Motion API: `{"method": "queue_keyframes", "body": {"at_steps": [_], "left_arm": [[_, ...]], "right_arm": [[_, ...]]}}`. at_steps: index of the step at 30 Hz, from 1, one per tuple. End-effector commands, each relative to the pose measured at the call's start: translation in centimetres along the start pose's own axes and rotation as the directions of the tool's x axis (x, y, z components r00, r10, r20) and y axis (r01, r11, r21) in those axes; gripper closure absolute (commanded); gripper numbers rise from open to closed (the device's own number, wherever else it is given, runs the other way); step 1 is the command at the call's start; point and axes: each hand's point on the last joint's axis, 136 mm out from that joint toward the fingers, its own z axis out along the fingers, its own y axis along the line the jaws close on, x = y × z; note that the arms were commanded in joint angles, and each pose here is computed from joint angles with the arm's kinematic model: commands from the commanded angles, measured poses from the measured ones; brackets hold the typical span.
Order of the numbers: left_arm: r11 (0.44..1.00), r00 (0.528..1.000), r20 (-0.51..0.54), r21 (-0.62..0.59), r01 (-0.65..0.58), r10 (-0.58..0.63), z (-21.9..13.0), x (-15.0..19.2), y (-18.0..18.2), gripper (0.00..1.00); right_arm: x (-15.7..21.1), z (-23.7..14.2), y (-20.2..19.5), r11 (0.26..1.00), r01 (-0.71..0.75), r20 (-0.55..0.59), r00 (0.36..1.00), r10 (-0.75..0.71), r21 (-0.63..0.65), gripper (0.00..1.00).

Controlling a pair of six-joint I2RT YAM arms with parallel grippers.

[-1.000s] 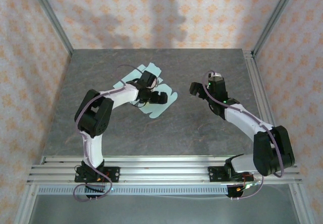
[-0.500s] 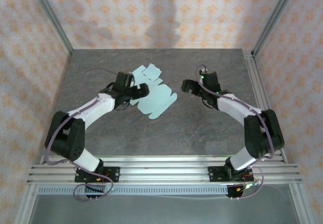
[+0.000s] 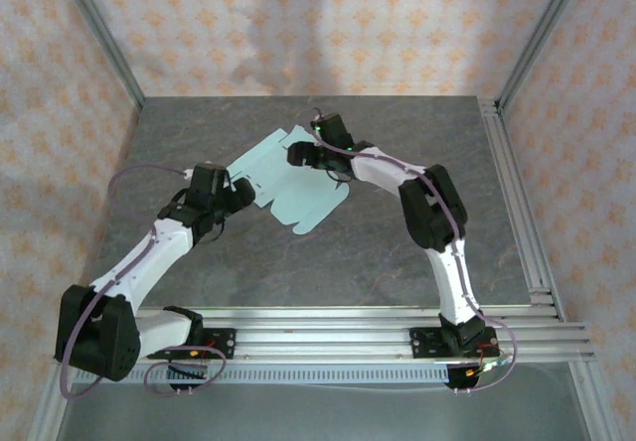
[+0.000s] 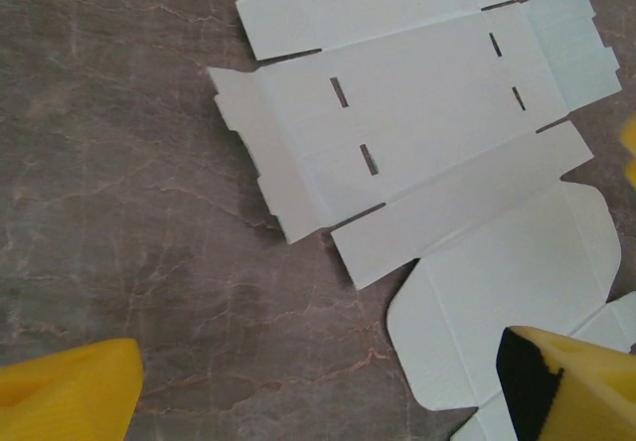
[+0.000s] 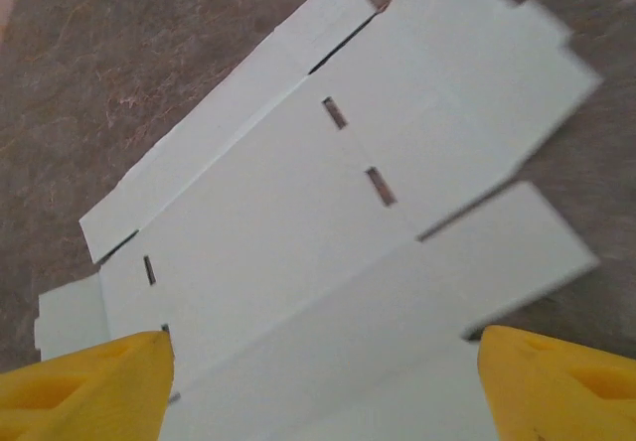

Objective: Fold the paper box

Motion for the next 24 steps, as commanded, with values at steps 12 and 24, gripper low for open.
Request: {"method": "queue_keyframes", "body": {"at_steps": [12,24], "left_arm": [[0.998,0.998,-0.036,-0.023,-0.061,0.060,0.5,0.7,0.7,0.04],[0.996,0.994,-0.069,0.035,-0.080,0.082,1.9,0.8,-1.5,0.04]], "right_arm": [[0.0,3.2,-6.3,0.933,-0.312,0.022,0.949,0.314,0.179,0.20],[-0.2,-5.4,-14.8,0.862,-0.415,0.156,0.910,0.385,0.291,0.20]]}}
